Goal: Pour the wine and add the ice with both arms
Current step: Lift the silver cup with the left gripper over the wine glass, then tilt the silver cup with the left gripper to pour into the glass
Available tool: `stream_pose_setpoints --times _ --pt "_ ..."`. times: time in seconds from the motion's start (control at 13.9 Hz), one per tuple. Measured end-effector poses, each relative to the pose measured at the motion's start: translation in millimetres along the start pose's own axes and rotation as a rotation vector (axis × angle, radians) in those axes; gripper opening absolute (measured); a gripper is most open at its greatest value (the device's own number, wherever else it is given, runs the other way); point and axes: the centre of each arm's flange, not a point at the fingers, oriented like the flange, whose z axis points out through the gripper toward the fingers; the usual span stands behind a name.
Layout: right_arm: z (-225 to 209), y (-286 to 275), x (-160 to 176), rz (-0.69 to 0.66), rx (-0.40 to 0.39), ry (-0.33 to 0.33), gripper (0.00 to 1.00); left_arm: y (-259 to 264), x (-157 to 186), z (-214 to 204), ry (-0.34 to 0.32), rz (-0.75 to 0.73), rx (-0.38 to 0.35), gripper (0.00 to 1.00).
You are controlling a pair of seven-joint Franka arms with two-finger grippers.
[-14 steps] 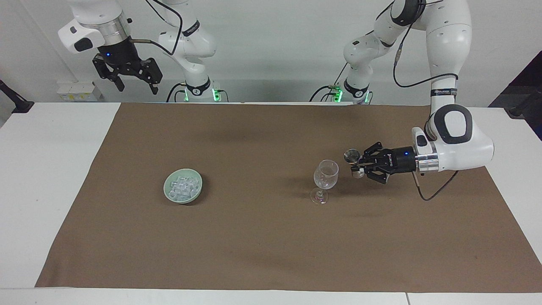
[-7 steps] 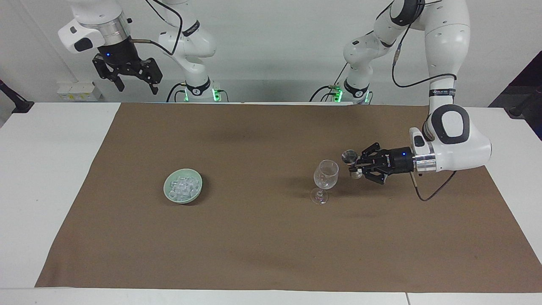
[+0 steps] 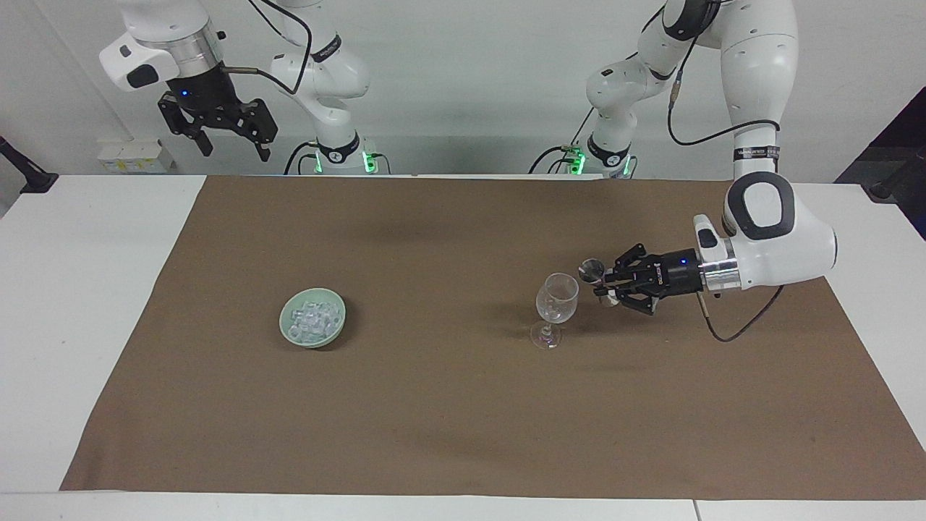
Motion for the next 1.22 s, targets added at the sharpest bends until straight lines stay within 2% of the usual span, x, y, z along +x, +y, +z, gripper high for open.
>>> stream_pose_setpoints --times 1.22 --pt "0.0 0.0 0.0 0.0 0.0 0.0 1.0 4.5 42.9 -1.0 -0.224 -0.055 0.043 0.21"
